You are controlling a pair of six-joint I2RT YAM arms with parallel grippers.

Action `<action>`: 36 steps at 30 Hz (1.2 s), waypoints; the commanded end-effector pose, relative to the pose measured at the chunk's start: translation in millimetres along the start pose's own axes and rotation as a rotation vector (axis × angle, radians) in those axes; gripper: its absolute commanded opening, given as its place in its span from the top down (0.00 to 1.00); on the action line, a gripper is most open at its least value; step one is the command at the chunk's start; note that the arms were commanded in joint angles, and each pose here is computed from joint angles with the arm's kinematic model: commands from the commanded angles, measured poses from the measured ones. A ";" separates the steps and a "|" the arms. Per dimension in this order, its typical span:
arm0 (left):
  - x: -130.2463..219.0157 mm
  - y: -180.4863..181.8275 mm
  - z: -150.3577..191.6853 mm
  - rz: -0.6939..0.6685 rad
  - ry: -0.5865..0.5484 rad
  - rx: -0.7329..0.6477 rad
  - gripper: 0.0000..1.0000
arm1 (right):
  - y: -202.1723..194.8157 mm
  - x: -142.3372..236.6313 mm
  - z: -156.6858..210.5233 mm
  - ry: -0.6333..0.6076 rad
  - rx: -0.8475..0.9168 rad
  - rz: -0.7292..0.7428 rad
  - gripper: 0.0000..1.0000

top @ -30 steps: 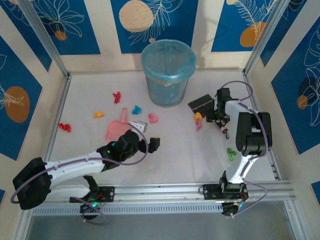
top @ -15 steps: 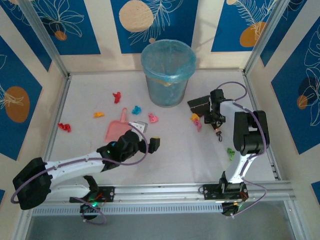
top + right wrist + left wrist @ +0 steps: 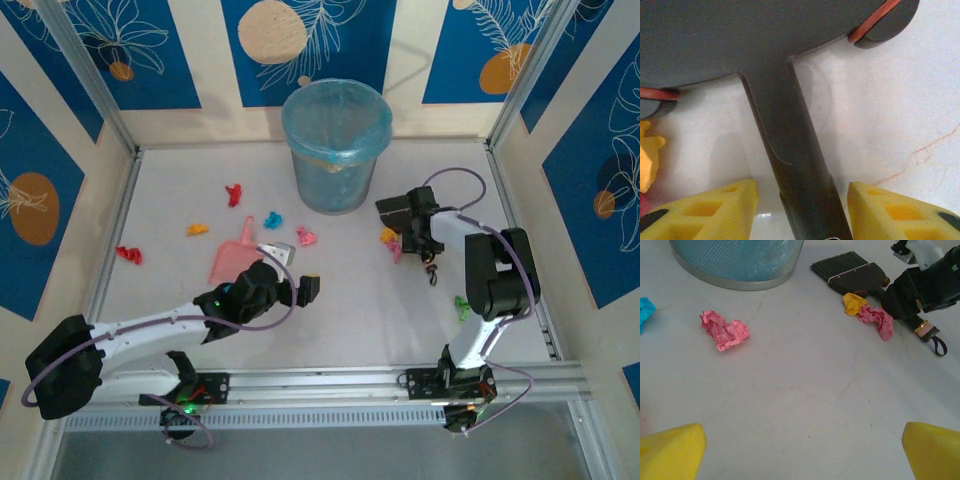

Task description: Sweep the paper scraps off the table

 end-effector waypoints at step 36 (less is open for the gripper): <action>37.4 -22.4 -13.5 0.309 -0.076 0.075 0.00 | 36.0 155.3 65.7 -0.241 -0.122 -0.067 1.00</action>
Point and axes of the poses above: each hand's point on the last joint's axis, 136 mm out from that joint toward the fingers, its own x axis back along the fingers, its own y axis along the line the jaws close on, z = x × y, the point moved 8 cm from there along x, back along the fingers, and after that the axes turned 9 degrees about x, right-handed, at the moved point
